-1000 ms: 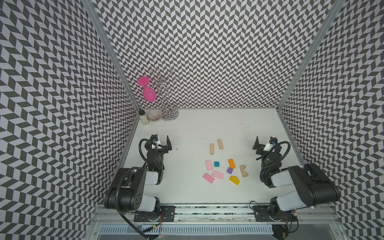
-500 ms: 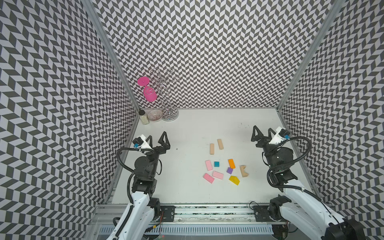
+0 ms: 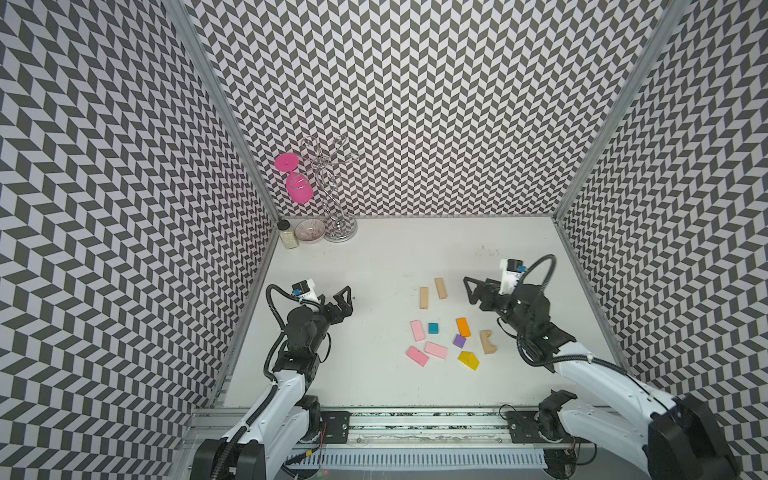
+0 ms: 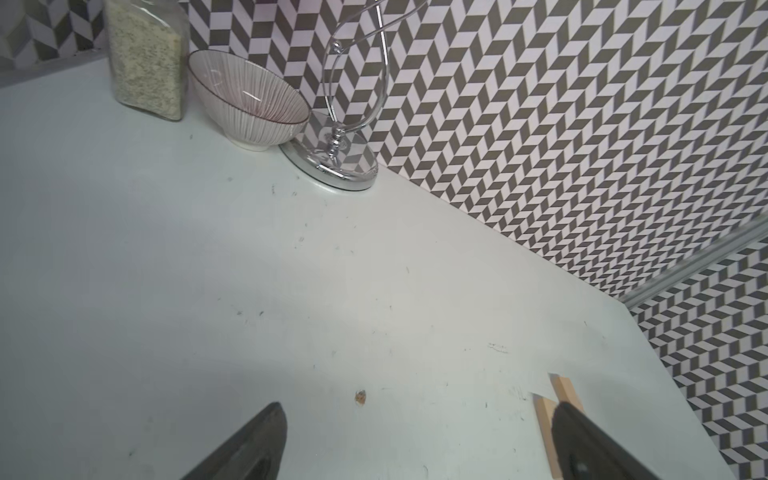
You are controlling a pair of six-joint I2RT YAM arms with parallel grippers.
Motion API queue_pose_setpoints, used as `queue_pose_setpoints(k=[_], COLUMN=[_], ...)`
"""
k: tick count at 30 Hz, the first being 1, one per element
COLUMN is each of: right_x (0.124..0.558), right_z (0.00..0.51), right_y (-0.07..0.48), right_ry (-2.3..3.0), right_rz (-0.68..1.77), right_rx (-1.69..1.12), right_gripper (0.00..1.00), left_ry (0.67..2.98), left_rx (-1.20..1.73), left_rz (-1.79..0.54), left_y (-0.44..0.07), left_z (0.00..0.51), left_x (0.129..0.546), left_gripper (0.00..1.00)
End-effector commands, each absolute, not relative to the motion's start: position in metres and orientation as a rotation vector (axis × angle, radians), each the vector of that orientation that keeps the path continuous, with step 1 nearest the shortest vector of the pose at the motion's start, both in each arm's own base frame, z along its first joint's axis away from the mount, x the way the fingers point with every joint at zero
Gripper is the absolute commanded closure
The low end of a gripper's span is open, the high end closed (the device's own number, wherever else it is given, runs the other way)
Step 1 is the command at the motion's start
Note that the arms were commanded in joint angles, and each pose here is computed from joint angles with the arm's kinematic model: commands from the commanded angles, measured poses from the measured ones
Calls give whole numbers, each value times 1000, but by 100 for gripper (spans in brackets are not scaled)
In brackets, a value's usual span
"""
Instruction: Build the wood block tower
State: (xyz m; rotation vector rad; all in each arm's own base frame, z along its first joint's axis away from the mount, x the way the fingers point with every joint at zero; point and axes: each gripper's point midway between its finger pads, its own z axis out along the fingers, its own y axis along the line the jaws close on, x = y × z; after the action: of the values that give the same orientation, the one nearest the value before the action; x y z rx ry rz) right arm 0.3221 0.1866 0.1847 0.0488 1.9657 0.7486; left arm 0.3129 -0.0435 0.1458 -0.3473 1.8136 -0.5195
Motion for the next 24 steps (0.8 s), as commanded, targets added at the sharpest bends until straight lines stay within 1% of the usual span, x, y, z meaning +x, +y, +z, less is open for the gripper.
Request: queue_pose_setpoints(k=[1, 5, 9, 11, 17, 20, 22, 24], right_x=[326, 344, 365, 374, 381, 384, 386, 388], right_z=[162, 122, 88, 79, 54, 41, 35, 29], right_y=[217, 246, 260, 264, 289, 299, 300, 301], right_ry=[2088, 2242, 2336, 2356, 2422, 2451, 2462, 2472], right_rz=[592, 466, 365, 331, 341, 319, 306, 294], right_rx=[-28, -72, -81, -79, -151, -180, -173, -166], right_gripper=[15, 20, 23, 24, 30, 35, 43, 47], left_ry=[1761, 1779, 1802, 1802, 1793, 1795, 1797, 1797], left_rx=[-401, -385, -386, -386, -393, -393, -394, -395], left_rz=[-442, -449, -448, -448, -441, -440, -440, -440], left_y=[-29, -33, -35, -35, -33, -33, -33, -33], left_z=[144, 141, 136, 136, 138, 137, 137, 137], left_x=[315, 319, 322, 323, 323, 323, 323, 323], left_gripper=[0, 0, 0, 0, 0, 0, 0, 0])
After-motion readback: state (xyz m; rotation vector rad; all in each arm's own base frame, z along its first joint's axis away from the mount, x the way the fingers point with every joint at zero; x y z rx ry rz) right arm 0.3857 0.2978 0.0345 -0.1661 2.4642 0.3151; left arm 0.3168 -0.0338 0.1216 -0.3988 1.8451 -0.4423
